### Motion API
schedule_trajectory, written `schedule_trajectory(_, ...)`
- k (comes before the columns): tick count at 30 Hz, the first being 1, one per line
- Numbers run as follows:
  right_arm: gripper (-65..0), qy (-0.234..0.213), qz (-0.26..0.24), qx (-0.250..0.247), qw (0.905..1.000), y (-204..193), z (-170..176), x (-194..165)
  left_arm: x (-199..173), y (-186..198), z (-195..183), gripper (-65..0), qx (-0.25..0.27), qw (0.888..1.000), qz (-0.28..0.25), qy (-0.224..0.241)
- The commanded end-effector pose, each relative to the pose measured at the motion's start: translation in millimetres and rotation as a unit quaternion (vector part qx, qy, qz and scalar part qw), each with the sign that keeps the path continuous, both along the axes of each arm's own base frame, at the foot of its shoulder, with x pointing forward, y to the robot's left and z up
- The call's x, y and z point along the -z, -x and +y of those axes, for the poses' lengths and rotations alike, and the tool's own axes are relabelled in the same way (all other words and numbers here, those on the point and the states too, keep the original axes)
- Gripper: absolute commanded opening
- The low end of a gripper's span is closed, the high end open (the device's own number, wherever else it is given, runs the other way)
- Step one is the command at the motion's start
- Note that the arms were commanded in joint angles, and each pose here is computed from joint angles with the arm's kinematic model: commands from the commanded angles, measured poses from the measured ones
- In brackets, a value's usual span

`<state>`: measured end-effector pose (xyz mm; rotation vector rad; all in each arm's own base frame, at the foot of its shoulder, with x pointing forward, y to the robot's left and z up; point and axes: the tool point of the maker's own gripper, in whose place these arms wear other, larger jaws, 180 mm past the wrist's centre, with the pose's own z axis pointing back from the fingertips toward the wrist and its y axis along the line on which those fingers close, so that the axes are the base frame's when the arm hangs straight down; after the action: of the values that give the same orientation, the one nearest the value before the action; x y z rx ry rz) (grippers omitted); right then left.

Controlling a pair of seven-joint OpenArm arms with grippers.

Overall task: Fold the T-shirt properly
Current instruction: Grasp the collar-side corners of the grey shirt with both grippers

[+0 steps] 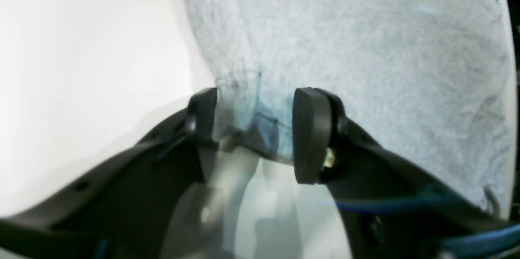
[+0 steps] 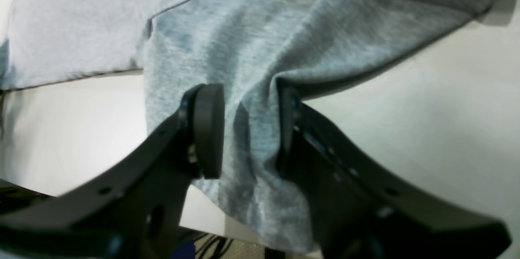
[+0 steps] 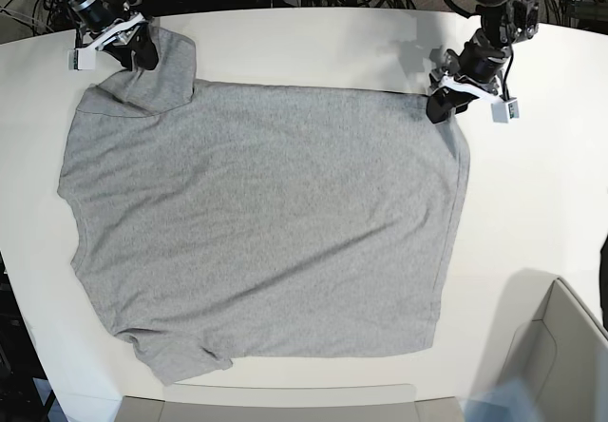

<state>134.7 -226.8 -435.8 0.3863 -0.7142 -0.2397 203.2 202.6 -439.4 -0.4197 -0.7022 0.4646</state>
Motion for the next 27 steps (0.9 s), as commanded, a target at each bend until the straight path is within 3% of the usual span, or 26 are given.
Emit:
schedule_trajectory(1, -46.5, 0.042, 0.166, -0.076, 0.9824, 64, 6, 42, 7, 3, 6, -39.6, 0.000, 1.000, 0.022, -0.012)
schedule_trajectory(6, -64.3, 0.046, 0.164, -0.077, 0.9824, 61, 3, 42, 8, -3, 11, -52.8, -0.006, 1.000, 0.022, -0.012)
schedule_trajectory(9, -65.0, 0.065, 0.172, -0.084, 0.9794, 61, -1, 42, 7, -4, 11, -65.0, -0.006, 1.000, 0.019, -0.013)
schedule_trajectory(12, -65.0, 0.092, 0.157, -0.086, 0.9796, 54, -8, 29, 2, -7, 9, -65.0, -0.002, 1.000, 0.013, -0.012)
schedule_trajectory(18, -65.0, 0.150, 0.120, -0.026, 0.9811, 46, -43, -8, -14, 10, -3, -65.0, 0.015, 1.000, 0.002, -0.014)
schedule_trajectory(27, -65.0, 0.161, 0.133, -0.023, 0.9777, 63, -49, -13, -28, 39, 30, -65.0, -0.028, 0.999, 0.006, -0.040)
